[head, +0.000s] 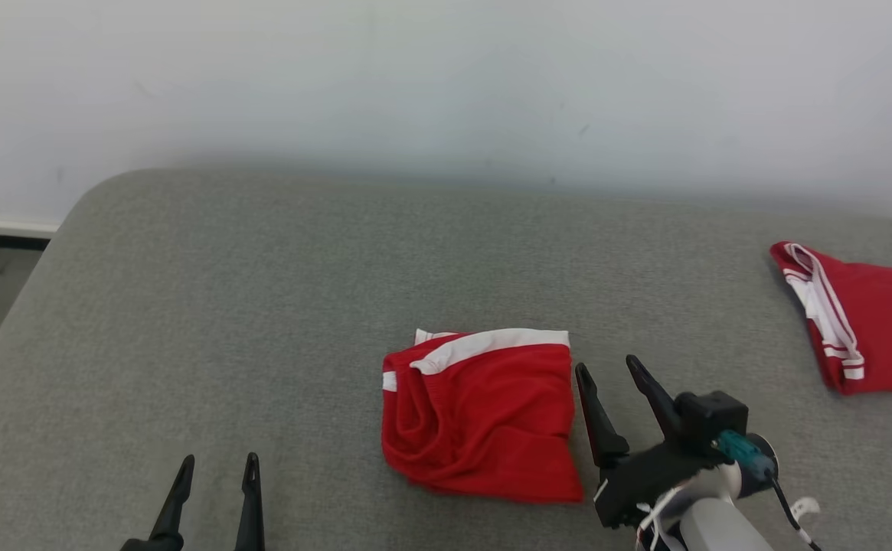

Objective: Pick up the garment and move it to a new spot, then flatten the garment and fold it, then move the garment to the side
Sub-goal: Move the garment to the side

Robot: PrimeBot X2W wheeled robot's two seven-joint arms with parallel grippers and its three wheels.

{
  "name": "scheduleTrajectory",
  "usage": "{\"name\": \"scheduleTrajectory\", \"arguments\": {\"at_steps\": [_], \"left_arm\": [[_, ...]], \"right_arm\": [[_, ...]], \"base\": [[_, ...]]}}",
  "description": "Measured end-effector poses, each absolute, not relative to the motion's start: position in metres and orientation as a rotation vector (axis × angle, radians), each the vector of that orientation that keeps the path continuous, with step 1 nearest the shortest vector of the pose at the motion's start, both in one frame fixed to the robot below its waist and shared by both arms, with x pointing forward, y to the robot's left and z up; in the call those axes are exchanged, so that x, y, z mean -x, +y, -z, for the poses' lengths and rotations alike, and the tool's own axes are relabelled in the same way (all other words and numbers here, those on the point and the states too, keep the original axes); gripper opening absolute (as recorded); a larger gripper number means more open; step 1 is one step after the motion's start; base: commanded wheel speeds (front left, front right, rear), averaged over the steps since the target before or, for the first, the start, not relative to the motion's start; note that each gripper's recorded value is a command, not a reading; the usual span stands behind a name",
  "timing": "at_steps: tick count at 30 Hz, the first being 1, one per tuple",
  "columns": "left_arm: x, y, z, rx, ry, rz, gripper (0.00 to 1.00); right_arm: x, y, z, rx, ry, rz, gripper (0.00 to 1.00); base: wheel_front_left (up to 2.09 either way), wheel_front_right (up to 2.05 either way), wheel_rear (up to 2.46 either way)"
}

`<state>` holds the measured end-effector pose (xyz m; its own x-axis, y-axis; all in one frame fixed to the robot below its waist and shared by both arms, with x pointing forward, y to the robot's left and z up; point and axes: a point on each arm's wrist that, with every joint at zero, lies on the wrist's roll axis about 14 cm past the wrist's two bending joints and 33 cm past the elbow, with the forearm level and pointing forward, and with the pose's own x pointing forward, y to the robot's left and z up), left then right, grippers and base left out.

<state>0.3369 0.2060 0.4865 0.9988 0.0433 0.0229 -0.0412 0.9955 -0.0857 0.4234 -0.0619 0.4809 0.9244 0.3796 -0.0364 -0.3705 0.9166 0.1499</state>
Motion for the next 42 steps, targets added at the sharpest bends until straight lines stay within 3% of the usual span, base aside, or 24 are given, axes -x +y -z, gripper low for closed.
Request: {"name": "scheduleTrajectory", "arguments": {"at_steps": [8, 21, 22, 23, 24, 34, 42], "left_arm": [[-0.330, 0.218, -0.478, 0.094, 0.002, -0.086, 1.00], [-0.329, 0.226, -0.475, 0.106, 0.014, -0.117, 1.00], [-0.330, 0.225, -0.474, 0.107, 0.016, -0.115, 1.00], [-0.330, 0.225, -0.474, 0.107, 0.016, -0.115, 1.00], [-0.331, 0.224, -0.474, 0.110, 0.016, -0.114, 1.00], [-0.339, 0.222, -0.478, 0.111, 0.005, -0.105, 1.00], [-0.354, 0.207, -0.475, 0.133, 0.010, -0.058, 1.00]], "right_arm": [[-0.443, -0.050, -0.434, -0.139, 0.268, -0.386, 1.00], [-0.429, -0.025, -0.393, -0.208, 0.482, -0.429, 1.00], [-0.429, -0.023, -0.393, -0.215, 0.488, -0.434, 0.50], [-0.429, -0.023, -0.393, -0.215, 0.488, -0.434, 0.21], [-0.429, -0.021, -0.393, -0.215, 0.490, -0.442, 0.00], [-0.447, -0.020, -0.413, -0.093, 0.400, -0.489, 0.00], [-0.483, -0.078, -0.445, 0.075, 0.288, -0.435, 0.00]], "base": [[0.00, 0.00, 0.00], [0.00, 0.00, 0.00], [0.00, 0.00, 0.00], [0.00, 0.00, 0.00], [0.00, 0.00, 0.00], [0.00, 0.00, 0.00], [0.00, 0.00, 0.00]]}}
